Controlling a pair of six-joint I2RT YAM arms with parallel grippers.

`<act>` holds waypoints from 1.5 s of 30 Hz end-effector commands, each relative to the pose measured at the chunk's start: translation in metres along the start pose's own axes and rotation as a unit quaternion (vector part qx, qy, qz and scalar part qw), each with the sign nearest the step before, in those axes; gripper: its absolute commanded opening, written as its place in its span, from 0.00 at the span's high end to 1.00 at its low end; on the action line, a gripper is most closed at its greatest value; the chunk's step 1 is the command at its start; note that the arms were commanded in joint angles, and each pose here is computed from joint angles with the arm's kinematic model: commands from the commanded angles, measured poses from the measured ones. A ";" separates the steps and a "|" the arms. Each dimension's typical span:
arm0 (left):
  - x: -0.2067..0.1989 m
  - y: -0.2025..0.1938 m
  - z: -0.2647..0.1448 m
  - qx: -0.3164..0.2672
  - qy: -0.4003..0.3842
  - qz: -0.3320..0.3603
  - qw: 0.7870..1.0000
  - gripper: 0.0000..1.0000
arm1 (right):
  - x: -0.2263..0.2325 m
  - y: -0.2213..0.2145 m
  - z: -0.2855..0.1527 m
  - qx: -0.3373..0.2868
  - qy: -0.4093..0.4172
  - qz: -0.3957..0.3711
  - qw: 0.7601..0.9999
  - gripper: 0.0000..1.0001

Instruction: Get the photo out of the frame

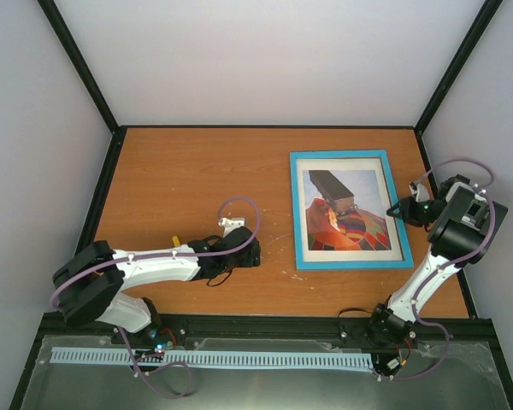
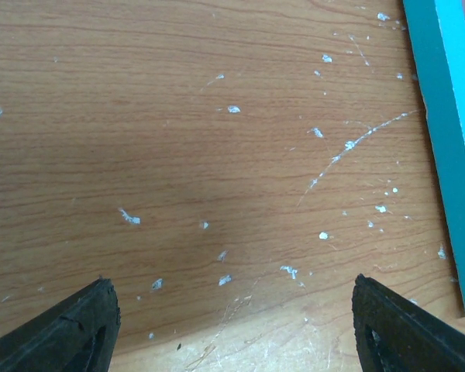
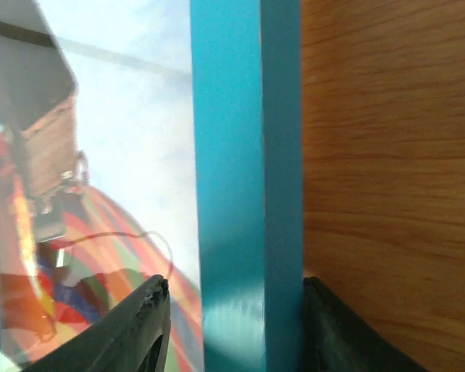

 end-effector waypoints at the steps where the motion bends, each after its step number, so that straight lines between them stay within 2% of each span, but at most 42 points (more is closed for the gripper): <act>1: -0.007 0.007 0.000 -0.010 -0.015 0.003 1.000 0.18 | -0.025 0.007 -0.009 0.010 -0.080 -0.027 0.996 0.51; 4: -0.008 0.008 0.000 -0.010 -0.016 0.004 1.000 0.19 | -0.026 0.009 -0.014 0.007 -0.093 -0.035 0.995 0.47; 16: -0.024 0.029 0.000 -0.013 0.015 0.015 1.000 0.20 | 0.008 0.006 -0.061 -0.047 -0.165 -0.115 0.978 0.43; 23: -0.056 0.050 0.015 -0.017 0.011 0.031 0.999 0.24 | 0.039 0.000 -0.086 -0.093 -0.245 -0.199 0.944 0.36; 25: -0.069 0.054 0.022 -0.012 0.002 0.034 0.999 0.27 | 0.040 0.005 -0.087 -0.098 -0.246 -0.206 0.942 0.35; 30: -0.094 0.064 0.042 -0.006 -0.001 0.029 1.000 0.31 | 0.027 0.020 -0.065 -0.063 -0.259 -0.206 0.942 0.37; 35: -0.106 0.062 0.065 0.012 0.024 0.011 1.000 0.27 | 0.021 0.028 -0.040 -0.046 -0.242 -0.194 0.950 0.38; 45: -0.120 0.061 0.102 0.029 0.051 0.021 0.998 0.25 | 0.005 0.028 -0.008 -0.012 -0.292 -0.201 0.935 0.39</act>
Point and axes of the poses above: each gripper's point midway between its finger pads, its own z axis out along the fingers, its own x axis along the line the jaws close on, y = z × x, the point moved 2 cm from there along -z, back along the fingers
